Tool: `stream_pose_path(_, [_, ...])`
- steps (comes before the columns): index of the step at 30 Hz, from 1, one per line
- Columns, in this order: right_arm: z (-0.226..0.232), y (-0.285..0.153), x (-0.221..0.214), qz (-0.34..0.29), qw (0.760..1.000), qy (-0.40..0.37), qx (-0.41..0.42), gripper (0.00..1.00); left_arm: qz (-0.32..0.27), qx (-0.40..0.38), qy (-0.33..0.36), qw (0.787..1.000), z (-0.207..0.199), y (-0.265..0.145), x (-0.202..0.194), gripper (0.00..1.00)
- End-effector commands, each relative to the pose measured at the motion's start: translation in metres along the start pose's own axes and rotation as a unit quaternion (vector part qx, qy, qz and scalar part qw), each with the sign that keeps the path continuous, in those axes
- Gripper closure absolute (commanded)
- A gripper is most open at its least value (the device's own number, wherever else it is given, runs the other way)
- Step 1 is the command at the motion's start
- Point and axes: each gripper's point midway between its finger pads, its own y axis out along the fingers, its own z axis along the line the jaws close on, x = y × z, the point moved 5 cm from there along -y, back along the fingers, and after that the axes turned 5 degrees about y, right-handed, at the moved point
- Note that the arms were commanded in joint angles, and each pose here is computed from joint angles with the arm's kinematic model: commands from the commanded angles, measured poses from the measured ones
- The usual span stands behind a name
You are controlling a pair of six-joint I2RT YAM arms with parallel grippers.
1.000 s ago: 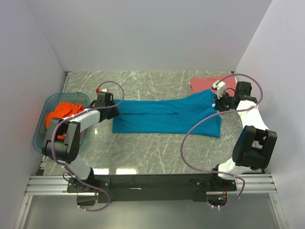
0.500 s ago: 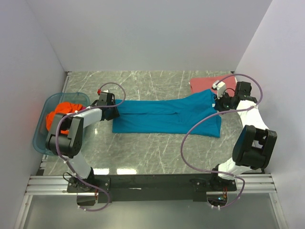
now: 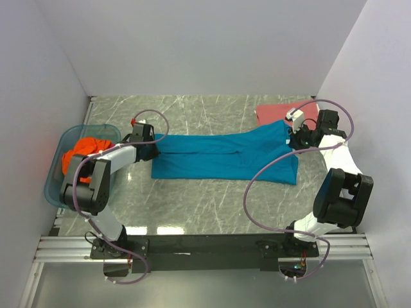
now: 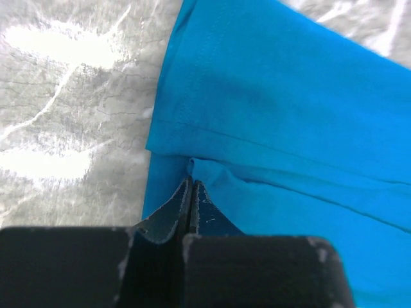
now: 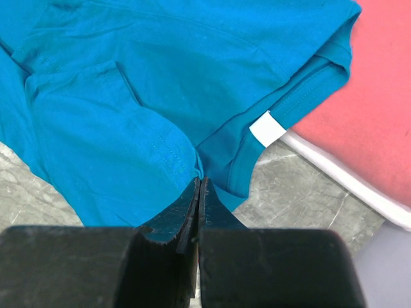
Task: Fold and stack the t-shirts
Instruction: Fold the tshirt
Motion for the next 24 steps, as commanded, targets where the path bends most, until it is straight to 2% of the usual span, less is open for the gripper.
stream_pose_path(1, [0.0,-0.01,0.014,-0.022,0.999,-0.025,-0.009,1.0,-0.046,-0.037,-0.002,0.998,-0.012,-0.03,0.02,1.0])
stream_pose_path(5, [0.003,-0.028,0.021,-0.039,0.998,-0.032,-0.023,1.0,-0.06,-0.055,-0.013,0.997,-0.011,-0.054,0.014,0.99])
stream_pose_path(12, [0.02,-0.046,0.023,-0.057,0.997,-0.043,-0.02,1.0,-0.068,-0.099,-0.044,0.992,0.001,-0.097,-0.026,1.0])
stream_pose_path(19, [0.028,-0.053,0.017,-0.06,0.997,-0.046,-0.031,1.0,-0.065,-0.116,-0.067,0.989,0.012,-0.123,-0.056,1.0])
stream_pose_path(24, [0.033,-0.056,0.013,-0.058,0.996,-0.048,-0.036,1.0,-0.075,-0.12,-0.084,0.986,0.013,-0.132,-0.058,1.0])
